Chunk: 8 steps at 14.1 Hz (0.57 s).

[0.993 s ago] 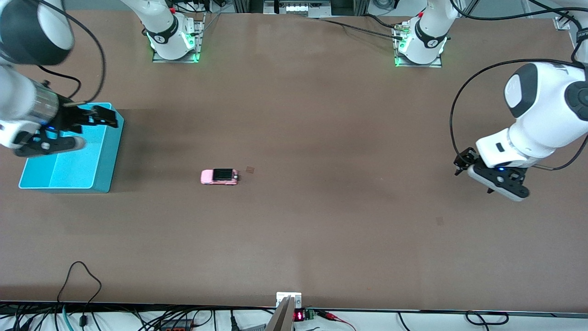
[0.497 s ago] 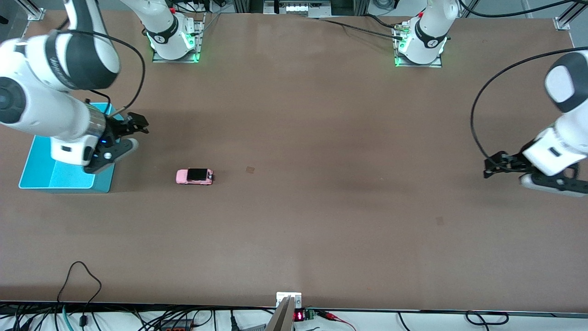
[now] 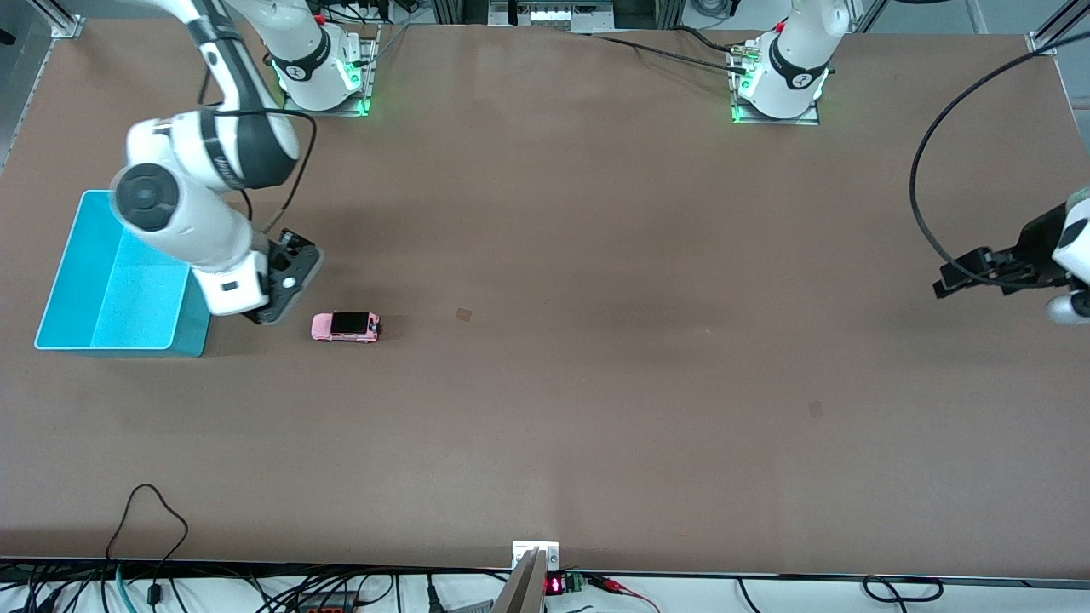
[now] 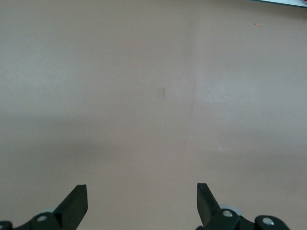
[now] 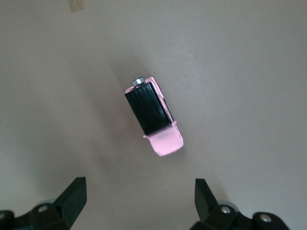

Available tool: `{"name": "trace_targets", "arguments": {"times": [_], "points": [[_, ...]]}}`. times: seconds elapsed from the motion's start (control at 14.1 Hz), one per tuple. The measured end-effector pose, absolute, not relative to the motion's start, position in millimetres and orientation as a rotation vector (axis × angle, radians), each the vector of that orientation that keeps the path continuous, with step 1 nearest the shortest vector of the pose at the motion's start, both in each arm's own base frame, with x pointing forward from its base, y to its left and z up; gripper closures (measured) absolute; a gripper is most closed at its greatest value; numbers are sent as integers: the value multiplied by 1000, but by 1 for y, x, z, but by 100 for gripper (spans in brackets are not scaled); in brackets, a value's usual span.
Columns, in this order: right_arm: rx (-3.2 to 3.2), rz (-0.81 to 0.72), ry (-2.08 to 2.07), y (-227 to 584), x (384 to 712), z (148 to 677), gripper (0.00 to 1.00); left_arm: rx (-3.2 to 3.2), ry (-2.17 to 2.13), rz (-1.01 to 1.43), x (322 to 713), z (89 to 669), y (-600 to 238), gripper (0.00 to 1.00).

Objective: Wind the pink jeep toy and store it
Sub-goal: 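Lower the right gripper and grasp the pink jeep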

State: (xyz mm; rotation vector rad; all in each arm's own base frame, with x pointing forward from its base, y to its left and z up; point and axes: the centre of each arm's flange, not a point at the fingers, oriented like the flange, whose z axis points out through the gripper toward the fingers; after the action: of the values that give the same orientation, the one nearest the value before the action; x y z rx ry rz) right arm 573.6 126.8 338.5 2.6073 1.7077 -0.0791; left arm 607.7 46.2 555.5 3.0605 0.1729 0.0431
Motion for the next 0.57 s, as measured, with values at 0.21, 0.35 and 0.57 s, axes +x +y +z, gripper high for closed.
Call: {"name": "trace_targets", "arguments": {"times": [0.21, 0.35, 0.57], "points": [[2479, -30, 1880, 135, 578, 299, 0, 3060, 165, 36, 606, 558, 40, 0], [2419, -13, 1980, 138, 581, 273, 0, 3060, 148, 34, 607, 557, 33, 0], [2358, 24, 2070, 143, 583, 249, 0, 3060, 142, 31, 607, 557, 31, 0]]}}
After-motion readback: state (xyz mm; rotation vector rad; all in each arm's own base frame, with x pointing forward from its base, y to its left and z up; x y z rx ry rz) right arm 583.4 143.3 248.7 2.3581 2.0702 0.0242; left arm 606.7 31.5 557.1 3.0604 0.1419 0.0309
